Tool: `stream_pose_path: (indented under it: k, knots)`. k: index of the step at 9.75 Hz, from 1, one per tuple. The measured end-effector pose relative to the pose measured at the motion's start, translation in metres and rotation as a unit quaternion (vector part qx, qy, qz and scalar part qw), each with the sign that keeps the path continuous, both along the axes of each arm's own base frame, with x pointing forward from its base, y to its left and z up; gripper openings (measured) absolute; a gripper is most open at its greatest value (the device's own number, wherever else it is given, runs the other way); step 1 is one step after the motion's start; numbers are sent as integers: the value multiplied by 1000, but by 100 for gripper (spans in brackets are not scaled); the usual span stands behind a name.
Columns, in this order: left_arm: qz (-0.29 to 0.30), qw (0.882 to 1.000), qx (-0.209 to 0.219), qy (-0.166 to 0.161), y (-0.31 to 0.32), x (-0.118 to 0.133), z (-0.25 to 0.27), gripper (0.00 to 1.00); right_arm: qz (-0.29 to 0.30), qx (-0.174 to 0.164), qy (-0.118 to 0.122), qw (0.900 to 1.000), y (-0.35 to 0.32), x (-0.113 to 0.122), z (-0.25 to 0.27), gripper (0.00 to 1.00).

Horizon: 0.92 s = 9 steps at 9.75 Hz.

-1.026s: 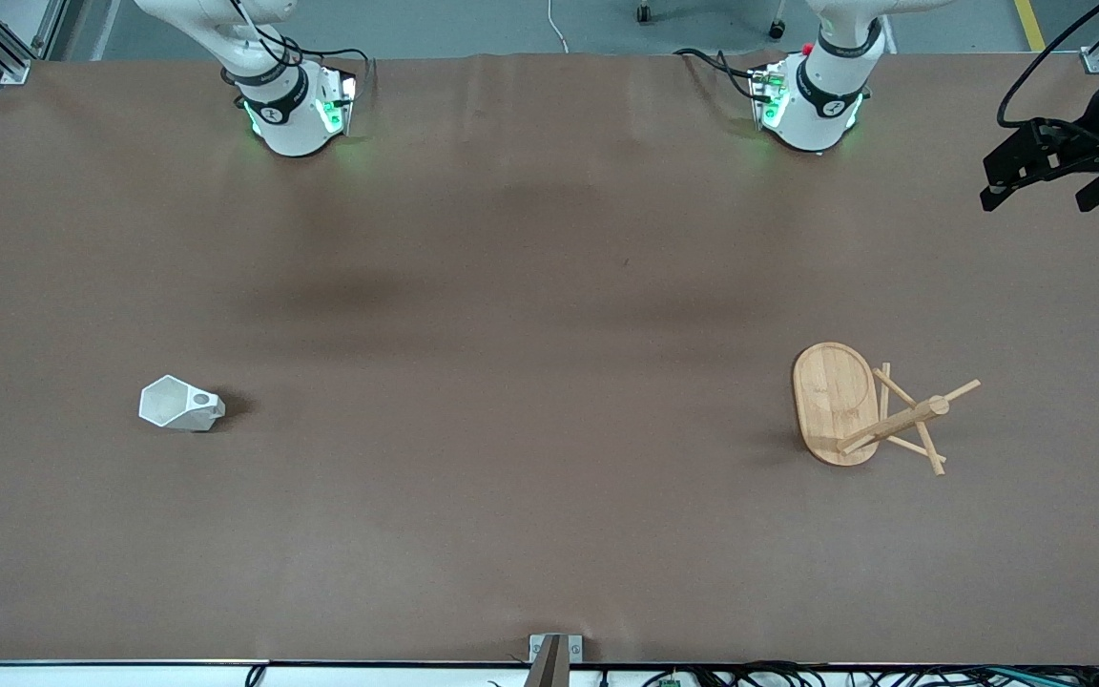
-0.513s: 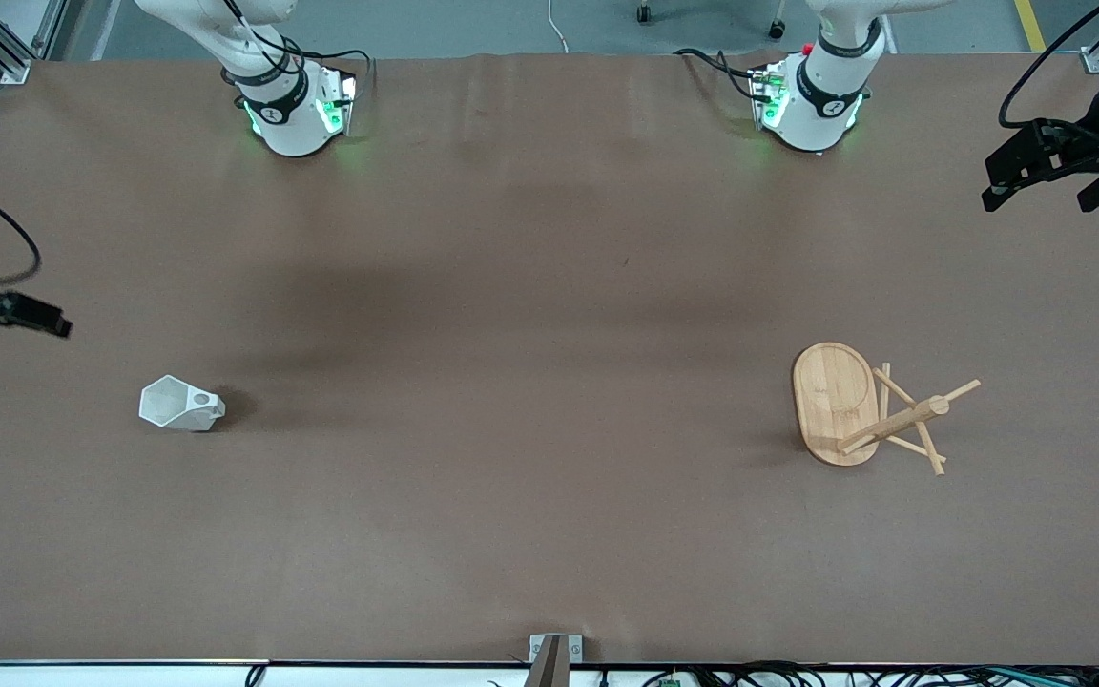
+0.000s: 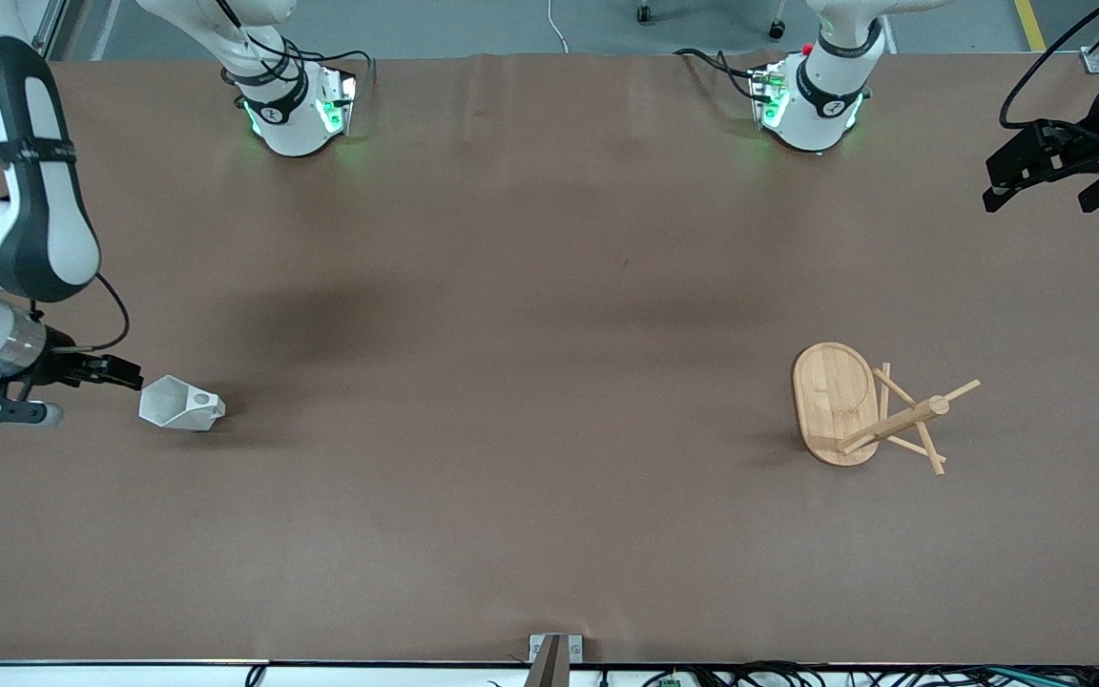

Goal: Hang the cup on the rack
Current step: 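Reach the right gripper to the white cup and grasp it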

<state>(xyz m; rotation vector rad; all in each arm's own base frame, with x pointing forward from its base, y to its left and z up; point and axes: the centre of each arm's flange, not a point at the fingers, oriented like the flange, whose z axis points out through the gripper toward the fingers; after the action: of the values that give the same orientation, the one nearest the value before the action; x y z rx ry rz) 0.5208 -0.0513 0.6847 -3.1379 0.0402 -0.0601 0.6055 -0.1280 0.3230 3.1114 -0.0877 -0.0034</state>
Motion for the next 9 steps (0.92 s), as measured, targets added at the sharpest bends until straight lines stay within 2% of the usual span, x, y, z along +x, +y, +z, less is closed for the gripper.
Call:
stream_pose_path:
  k: [3,6,7,8,9]
  knots:
    - [-3,1000,0,0,-1,0,0,100,4,-3,-7,1000,1,-2,-60,100]
    - [-3,1000,0,2,-1,0,0,100,-3,3,-8,1000,1,-1,-76,98]
    - [-4,1000,0,3,-1,0,-1,100,-6,5,-9,1000,1,0,-76,93]
    - [-5,1000,0,3,-2,0,-1,100,-6,5,-10,1000,1,1,-76,81]
    - [-5,1000,0,4,-3,0,-2,100,-6,5,-9,1000,1,1,-77,65]
